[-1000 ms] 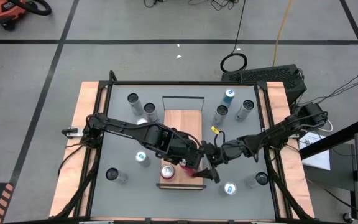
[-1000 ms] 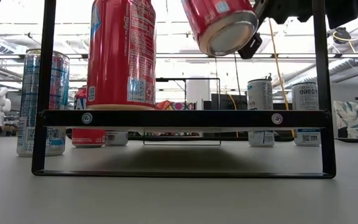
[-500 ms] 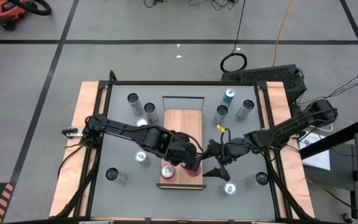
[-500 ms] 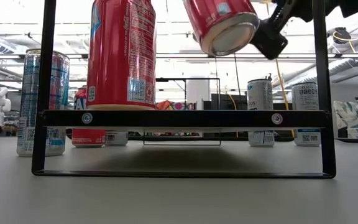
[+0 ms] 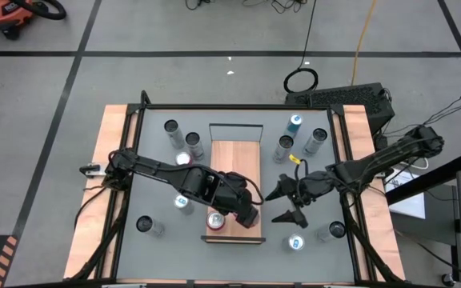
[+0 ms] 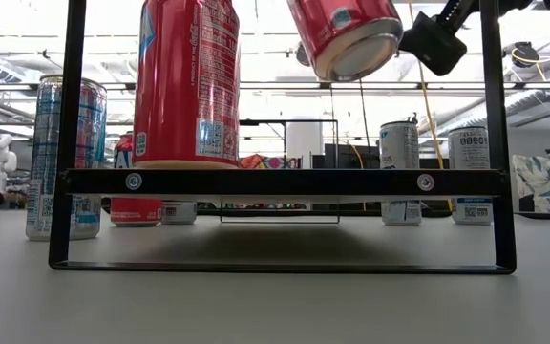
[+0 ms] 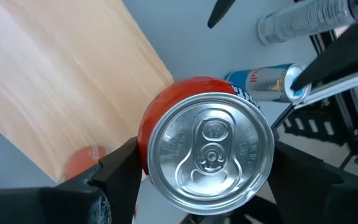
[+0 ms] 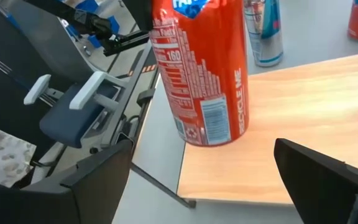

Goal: Sort soda cans
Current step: Put the bottom red soda can on the shelf and align it with the other red soda can

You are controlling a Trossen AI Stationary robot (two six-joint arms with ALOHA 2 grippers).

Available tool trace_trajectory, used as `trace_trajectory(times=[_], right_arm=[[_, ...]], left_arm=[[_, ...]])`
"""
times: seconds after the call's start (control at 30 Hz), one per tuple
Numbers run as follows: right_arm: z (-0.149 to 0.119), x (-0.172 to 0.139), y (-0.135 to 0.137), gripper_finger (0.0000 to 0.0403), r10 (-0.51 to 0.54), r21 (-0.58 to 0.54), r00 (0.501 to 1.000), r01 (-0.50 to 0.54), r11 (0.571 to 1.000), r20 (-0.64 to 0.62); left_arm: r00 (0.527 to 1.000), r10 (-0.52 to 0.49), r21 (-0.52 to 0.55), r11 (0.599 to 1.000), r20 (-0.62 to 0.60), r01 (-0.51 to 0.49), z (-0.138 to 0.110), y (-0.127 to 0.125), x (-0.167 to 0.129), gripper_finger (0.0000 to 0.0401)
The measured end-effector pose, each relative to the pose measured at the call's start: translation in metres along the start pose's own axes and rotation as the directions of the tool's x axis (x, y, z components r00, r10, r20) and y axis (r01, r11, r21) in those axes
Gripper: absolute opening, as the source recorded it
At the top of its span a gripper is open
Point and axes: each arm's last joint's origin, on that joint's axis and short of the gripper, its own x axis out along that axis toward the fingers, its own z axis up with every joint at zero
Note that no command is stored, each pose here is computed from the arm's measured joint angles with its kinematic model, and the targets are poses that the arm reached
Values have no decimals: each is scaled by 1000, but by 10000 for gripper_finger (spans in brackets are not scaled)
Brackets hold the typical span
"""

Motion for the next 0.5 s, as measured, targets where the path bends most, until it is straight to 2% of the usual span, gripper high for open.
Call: trace_trajectory(times=[0.23,0.5], right_arm=[[-1,-1,-1,368,-9,8,1000,9,1000,-12],[-1,-1,-1,368,-34,8,999,34,999,0]], left_arm=[[999,40,49,998,-15,-40,-1,4,1,281],[998,66,108,992,-24,-63,-1,3,14,281]])
